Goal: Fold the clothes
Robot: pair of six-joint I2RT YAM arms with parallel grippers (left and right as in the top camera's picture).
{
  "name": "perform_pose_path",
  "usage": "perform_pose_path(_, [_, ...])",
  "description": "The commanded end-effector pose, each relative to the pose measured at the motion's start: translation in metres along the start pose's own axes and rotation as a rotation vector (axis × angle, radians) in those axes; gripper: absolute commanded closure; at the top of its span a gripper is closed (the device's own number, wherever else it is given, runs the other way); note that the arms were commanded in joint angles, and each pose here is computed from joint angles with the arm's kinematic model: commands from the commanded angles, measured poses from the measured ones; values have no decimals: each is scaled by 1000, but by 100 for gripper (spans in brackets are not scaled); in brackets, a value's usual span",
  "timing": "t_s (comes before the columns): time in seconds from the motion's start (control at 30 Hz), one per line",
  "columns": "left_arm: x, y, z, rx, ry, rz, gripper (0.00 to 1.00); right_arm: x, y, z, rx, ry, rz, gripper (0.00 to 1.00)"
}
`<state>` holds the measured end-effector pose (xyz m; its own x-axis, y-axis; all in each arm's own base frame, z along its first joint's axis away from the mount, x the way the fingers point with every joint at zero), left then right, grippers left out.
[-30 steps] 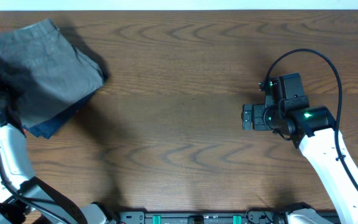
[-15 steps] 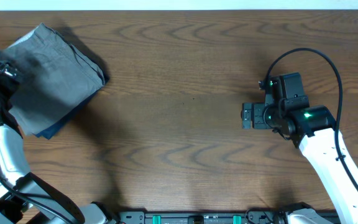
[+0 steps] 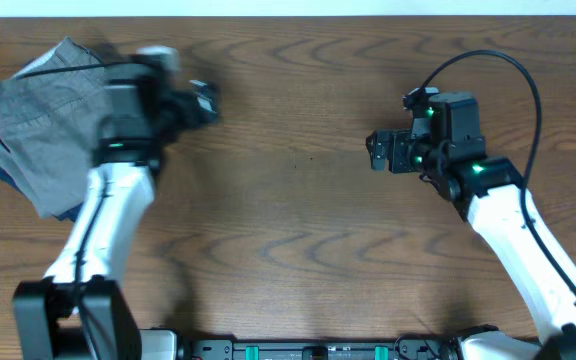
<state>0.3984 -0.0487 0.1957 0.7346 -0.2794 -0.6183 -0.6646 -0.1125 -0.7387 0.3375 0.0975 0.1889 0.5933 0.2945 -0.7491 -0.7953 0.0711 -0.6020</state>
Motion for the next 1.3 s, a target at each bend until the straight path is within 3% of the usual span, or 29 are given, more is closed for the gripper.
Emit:
perform_pose_path(0.0, [18,33,-11,154,-114,151,2,9,-2,-9,28,11,12,1])
perform_pose_path(0.27, [-33,99,-7,145,-223,583,2,-2,28,-58,178,126,211,1])
perform_pose_path(0.43, [-75,113,-10,52,-263,683,2,-25,52,-69,245,185,352,1])
perform_pose_path(0.63, [-121,95,-23,70,-214,454,2,-64,43,-57,208,178,228,1])
perform_pose_path(0.9, [-195,89,-39,132,-119,5,2,-151,47,-38,108,270,-221,1])
perform_pose_path(1.07, [-213,103,-38,140,-91,-114,2,-194,72,-30,91,209,-407,1])
perform_pose_path(1.27, [-220,108,-38,141,-88,-119,2,-218,106,-33,84,205,-425,1])
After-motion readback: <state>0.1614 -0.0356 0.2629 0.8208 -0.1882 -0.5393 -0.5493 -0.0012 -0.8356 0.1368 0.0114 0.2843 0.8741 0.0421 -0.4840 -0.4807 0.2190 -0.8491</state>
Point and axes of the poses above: each gripper's point midway between its finger pads, its own x axis out along the fingers, its own z axis along the line the jaws close on, y = z × x, the point moved 6 cm from there along -x, back along the fingers, and after that the axes turned 2 degrees about x, right-handed, at the moved point
